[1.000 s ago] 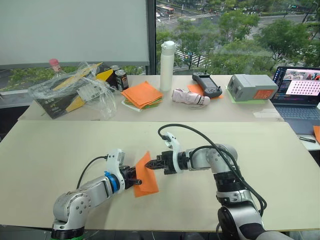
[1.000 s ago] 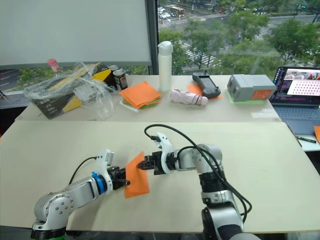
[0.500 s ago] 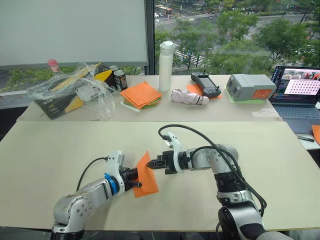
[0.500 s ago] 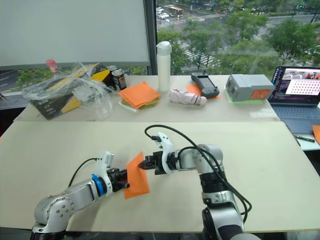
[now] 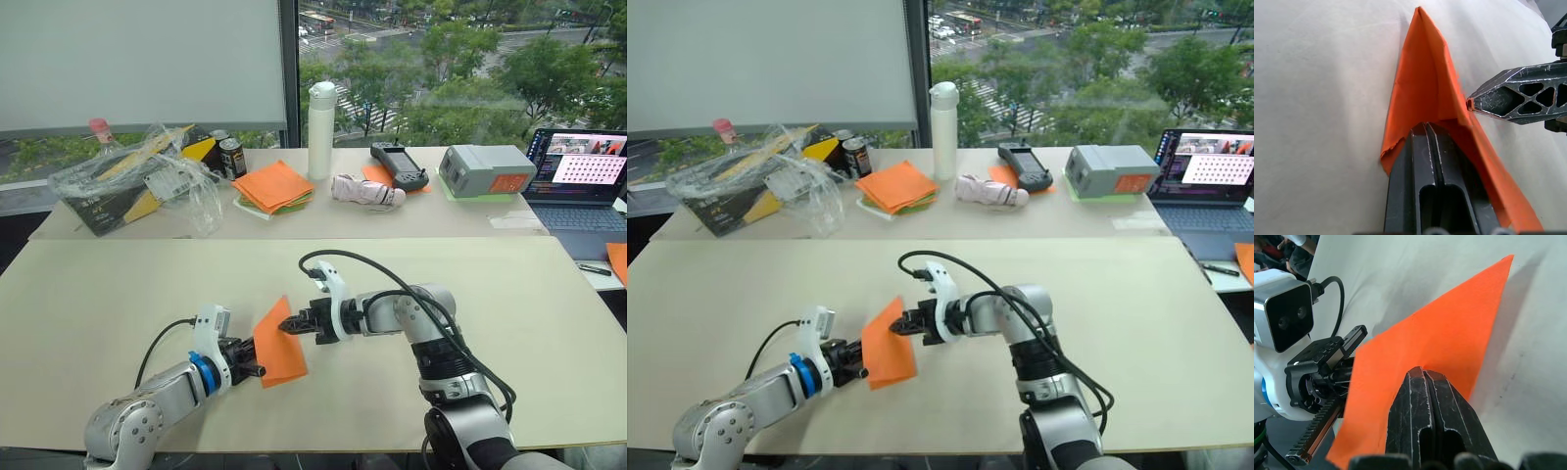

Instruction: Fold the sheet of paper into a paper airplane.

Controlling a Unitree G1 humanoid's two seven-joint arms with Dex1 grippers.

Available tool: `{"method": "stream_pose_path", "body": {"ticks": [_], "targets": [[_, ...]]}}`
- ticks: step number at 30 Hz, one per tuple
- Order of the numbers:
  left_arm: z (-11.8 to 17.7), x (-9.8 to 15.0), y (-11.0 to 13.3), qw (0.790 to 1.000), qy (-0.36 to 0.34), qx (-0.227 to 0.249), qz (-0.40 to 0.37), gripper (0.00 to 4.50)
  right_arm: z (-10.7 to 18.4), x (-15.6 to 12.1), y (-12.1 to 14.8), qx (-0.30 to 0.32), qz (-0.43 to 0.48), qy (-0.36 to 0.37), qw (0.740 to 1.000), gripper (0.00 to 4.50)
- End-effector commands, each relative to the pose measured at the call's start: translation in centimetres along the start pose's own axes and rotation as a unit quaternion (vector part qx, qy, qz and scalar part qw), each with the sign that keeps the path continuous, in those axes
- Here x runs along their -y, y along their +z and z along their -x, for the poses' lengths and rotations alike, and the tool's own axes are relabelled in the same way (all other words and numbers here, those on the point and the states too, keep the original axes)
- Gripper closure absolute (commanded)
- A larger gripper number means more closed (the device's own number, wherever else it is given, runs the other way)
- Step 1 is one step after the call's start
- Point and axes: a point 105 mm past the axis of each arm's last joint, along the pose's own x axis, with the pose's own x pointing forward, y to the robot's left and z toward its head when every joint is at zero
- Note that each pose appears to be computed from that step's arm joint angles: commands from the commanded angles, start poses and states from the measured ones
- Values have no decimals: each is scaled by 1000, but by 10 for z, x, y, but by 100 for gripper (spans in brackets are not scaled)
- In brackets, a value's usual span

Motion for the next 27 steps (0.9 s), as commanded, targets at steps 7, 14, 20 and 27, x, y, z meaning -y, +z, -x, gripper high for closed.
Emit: {"method": "stream_pose_path", "body": {"ticks": [7, 14, 20, 27], "targets": [[37, -44, -22, 992, 117, -32, 38, 450, -8, -3, 3, 4, 24, 10, 1000, 447], [50, -53, 0, 990, 129, 25, 50, 450, -10, 1, -1, -2, 29, 5, 1000, 447], [36, -24, 42, 991, 60, 101, 61, 450, -10, 4, -3, -7, 35, -2, 999, 447], [19, 1, 44, 996, 14, 79, 44, 450, -7, 5, -2, -6, 37, -5, 999, 447]]}}
